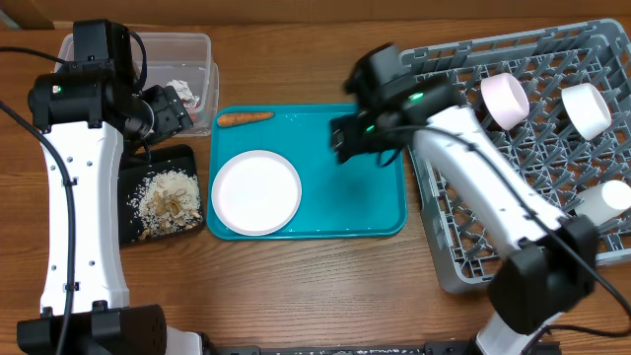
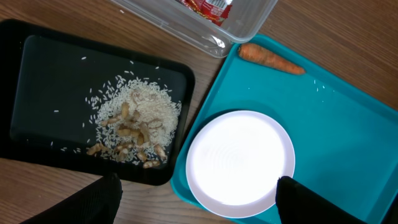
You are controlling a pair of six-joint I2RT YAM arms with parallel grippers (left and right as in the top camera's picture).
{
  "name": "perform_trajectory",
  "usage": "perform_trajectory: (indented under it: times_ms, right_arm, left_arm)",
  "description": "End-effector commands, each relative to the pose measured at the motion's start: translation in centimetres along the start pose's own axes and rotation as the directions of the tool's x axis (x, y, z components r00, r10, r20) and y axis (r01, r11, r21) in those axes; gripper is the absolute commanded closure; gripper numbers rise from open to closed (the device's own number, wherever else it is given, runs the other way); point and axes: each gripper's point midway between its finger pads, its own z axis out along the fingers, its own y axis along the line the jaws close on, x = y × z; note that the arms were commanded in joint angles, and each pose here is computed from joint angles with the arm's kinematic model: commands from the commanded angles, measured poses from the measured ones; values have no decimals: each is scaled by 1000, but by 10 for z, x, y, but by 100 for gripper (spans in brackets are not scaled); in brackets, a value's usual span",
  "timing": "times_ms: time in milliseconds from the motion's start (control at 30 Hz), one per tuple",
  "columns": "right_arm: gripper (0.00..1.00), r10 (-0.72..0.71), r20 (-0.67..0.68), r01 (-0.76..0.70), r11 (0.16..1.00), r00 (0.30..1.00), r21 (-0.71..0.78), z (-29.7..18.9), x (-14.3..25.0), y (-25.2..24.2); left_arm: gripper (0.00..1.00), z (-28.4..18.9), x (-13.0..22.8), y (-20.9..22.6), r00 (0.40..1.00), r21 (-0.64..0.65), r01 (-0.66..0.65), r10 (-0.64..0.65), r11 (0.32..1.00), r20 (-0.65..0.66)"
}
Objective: Sort waste into correct bins and load items into the dishwasher
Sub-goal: 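Reach the right gripper to the white plate and grasp its rim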
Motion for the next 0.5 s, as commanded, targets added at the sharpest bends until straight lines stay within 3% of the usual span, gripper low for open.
perform_trajectory:
  times_ms: [0,200,333,467]
  right_arm:
    - [20,-65,-101,61,997,993,-41,39,24,26]
    - [23,-108,-176,102,994,979,-42,95,45,55]
    - [27,-31,-204,39,999,979,37,129,54,51]
    - [39,-11,-228,23,999,974,49,147,61,49]
  left_arm:
    - [18,-7,-4,-3,1000,16,4,-4,1000,22]
    - [18,-7,-4,-3,1000,16,4,-4,1000,21]
    - [18,-7,-3,-3,1000,14,4,-4,1000,19]
    - [18,-7,-3,-3,1000,14,4,-4,1000,19]
